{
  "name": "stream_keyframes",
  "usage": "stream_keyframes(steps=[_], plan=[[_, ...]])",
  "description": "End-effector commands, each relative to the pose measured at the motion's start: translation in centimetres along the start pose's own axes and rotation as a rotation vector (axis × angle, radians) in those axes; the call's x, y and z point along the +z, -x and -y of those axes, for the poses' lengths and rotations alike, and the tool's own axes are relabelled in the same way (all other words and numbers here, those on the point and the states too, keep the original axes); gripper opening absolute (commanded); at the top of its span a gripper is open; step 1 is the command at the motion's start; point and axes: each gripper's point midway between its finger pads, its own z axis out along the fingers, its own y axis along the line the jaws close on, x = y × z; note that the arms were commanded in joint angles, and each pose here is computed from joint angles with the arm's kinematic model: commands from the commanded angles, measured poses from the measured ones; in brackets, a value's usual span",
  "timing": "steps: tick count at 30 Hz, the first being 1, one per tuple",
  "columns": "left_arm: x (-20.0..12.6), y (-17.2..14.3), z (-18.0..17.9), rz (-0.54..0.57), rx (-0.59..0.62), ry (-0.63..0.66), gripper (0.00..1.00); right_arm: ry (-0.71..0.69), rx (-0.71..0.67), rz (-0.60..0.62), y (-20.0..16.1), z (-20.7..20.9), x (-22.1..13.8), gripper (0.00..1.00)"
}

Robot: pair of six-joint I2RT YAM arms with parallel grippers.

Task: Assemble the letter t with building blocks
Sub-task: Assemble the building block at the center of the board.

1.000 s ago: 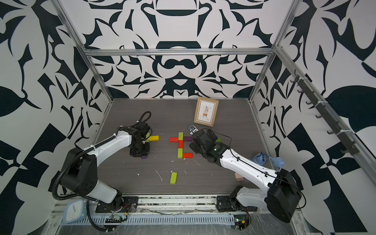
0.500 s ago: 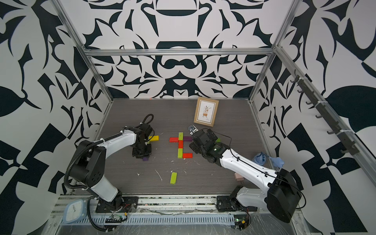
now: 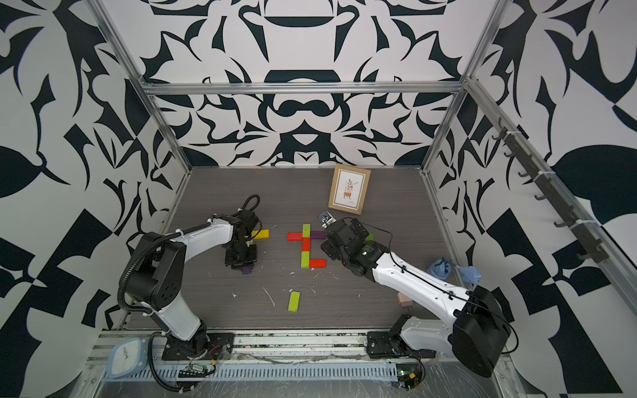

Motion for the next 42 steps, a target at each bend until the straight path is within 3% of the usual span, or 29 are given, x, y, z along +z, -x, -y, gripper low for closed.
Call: stream_keyframes(steps=[1, 42], plan=[[0.6, 0.2, 0.0, -0.028, -0.003, -0.002, 0.29, -0.025, 0.022, 0.043, 1.9, 0.8, -0.7, 0.99], [0.3, 2.9, 0.1, -0.012, 0.007, -0.01, 0.35, -0.037, 0.001, 0.025, 1.7, 0.7, -0.1, 0.99]])
